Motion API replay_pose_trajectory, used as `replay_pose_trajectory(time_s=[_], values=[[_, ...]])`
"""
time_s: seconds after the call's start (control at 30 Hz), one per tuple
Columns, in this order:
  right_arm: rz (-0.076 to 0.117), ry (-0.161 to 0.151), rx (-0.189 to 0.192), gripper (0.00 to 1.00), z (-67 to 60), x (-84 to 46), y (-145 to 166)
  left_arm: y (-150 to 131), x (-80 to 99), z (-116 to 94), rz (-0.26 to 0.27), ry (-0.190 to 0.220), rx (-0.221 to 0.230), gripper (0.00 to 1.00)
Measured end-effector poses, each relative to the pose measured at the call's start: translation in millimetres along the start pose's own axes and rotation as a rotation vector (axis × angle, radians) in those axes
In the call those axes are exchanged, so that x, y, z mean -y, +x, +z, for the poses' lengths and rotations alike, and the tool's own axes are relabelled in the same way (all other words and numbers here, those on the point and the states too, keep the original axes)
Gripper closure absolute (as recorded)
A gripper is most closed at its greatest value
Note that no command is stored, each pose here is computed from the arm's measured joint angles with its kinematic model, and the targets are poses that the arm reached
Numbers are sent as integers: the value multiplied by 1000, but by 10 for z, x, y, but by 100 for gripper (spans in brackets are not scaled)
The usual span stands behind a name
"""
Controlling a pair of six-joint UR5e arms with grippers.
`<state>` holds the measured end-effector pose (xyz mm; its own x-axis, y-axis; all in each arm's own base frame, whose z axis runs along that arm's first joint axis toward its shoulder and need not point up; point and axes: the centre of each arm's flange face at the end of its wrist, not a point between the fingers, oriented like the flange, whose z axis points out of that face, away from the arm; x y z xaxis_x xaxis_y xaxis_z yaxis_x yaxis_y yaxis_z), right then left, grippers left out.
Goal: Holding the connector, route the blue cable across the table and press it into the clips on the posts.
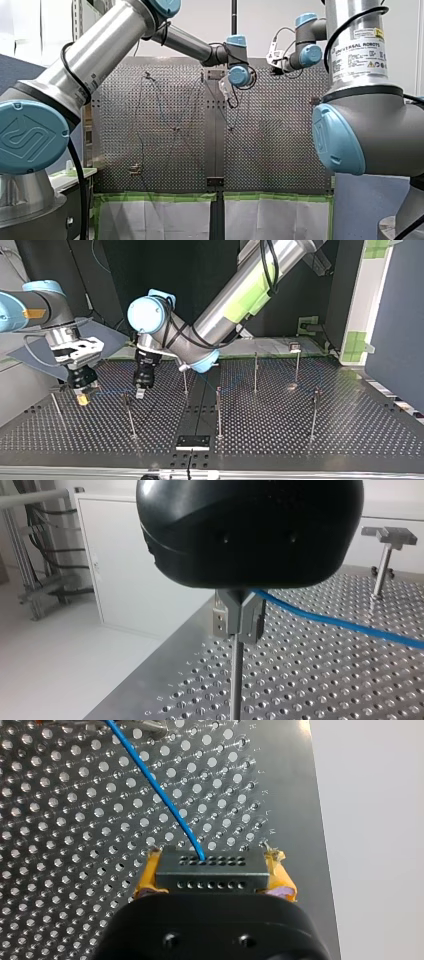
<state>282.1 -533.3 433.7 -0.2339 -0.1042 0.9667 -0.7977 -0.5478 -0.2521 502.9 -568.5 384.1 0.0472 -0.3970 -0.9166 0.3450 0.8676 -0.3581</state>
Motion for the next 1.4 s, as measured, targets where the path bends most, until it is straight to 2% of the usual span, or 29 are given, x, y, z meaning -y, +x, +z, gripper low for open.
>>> replay_pose_trajectory(time_s=[0.17,0.3,0.4,0.8,1.03,1.07,1.1,1.13,1.17,1.2,1.23,1.27,1.3,1.33,1.4], values=[[3,-2,1,100,5,-7,-9,59,-28,45,-10,23,-6,100],[4,-5,3,100,14,-30,-26,247,-119,113,-7,25,-18,100],[5,-8,5,100,24,-57,-46,305,-179,170,-10,23,-9,100],[5,-5,16,100,85,-193,-139,71,-257,415,-29,40,68,100],[1,-1,14,100,103,-299,-117,22,-267,447,-31,38,76,100],[1,-2,14,100,102,-317,-114,23,-271,445,-30,35,74,94],[0,-4,14,100,101,-329,-112,27,-276,440,-28,31,70,84],[-1,-5,13,100,100,-339,-110,29,-278,435,-27,27,67,84],[-2,-7,13,100,99,-352,-107,32,-279,427,-24,23,63,75],[-3,-8,13,100,98,-360,-105,41,-276,412,-19,16,57,57],[-4,-9,12,100,97,-367,-103,49,-272,399,-15,10,52,57],[-5,-10,12,100,96,-374,-101,56,-267,386,-11,5,48,38],[-6,-11,12,100,96,-378,-100,67,-257,366,-5,-1,40,27],[-6,-11,12,100,95,-379,-100,76,-249,350,-1,-6,34,27],[-7,-11,12,100,96,-380,-100,99,-225,309,8,-16,20,0]])
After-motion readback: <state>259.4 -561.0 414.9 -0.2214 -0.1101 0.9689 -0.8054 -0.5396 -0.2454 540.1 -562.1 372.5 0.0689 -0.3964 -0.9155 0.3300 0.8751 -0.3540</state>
